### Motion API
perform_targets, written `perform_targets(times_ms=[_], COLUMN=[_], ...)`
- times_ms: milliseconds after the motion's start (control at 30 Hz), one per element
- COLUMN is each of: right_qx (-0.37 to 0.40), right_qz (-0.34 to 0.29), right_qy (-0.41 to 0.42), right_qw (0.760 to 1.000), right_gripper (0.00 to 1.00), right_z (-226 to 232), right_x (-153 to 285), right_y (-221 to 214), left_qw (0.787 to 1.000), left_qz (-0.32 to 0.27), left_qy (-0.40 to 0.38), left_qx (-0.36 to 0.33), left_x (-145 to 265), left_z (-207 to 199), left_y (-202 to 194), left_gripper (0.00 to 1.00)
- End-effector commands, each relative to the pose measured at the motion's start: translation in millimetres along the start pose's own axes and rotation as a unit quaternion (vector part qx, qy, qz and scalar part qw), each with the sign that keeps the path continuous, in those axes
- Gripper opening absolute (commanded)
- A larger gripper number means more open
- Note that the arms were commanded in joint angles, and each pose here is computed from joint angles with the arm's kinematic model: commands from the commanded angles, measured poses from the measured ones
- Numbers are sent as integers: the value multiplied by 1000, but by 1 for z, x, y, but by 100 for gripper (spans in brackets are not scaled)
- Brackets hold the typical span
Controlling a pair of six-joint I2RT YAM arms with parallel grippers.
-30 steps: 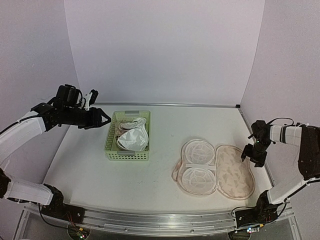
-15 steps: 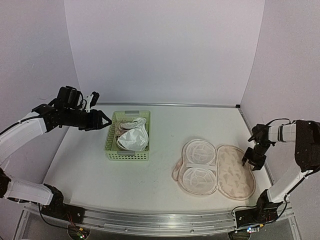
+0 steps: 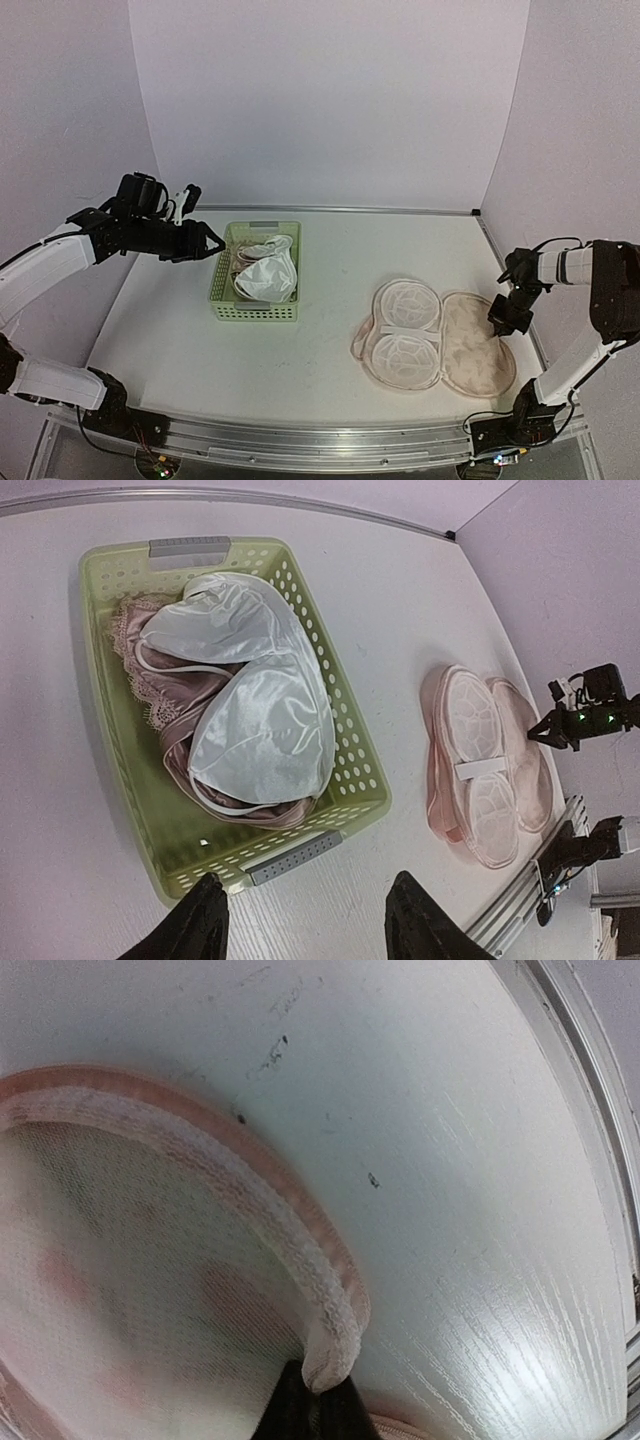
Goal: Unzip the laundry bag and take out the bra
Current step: Close the laundry bag at the center of the board.
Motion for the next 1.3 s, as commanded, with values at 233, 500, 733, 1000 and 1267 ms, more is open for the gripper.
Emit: perform_targets(times_ms=[233,500,733,1000,1267], right_qx=[3,50,123,197,263], right_qz=[-18,-68,-115,-128,-144], right_qy=[55,68,40,13,-54], right_qw=[998,994,985,972,953], right_gripper=[0,0,0,0,2], right_z=[10,26,64,119,173], right_x=[20,87,148,179,174], right_y=[2,15,17,5,-19], left_qw=[1000,1000,1000,1000,1000], left_qz=[-18,-12,-3,-1,1], left_qy=[-13,-20,-28,-28,-24], left_qx=[-11,-9,-6,-5,-5], left_x=[2,0,-2,-2,-4], left_z=[-3,-4,-4,-4,-1], left_y=[5,5,3,1,-1], left_gripper=[54,54,54,55,55])
Point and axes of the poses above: each gripper's point midway between its finger pads, its own x axis back along the fingers, its own z axis along the line the jaws close on, y = z × x, the point moved 9 cm from there along x, back along the fingers, and after that the axes turned 7 degrees about x, right-handed, at the moved point
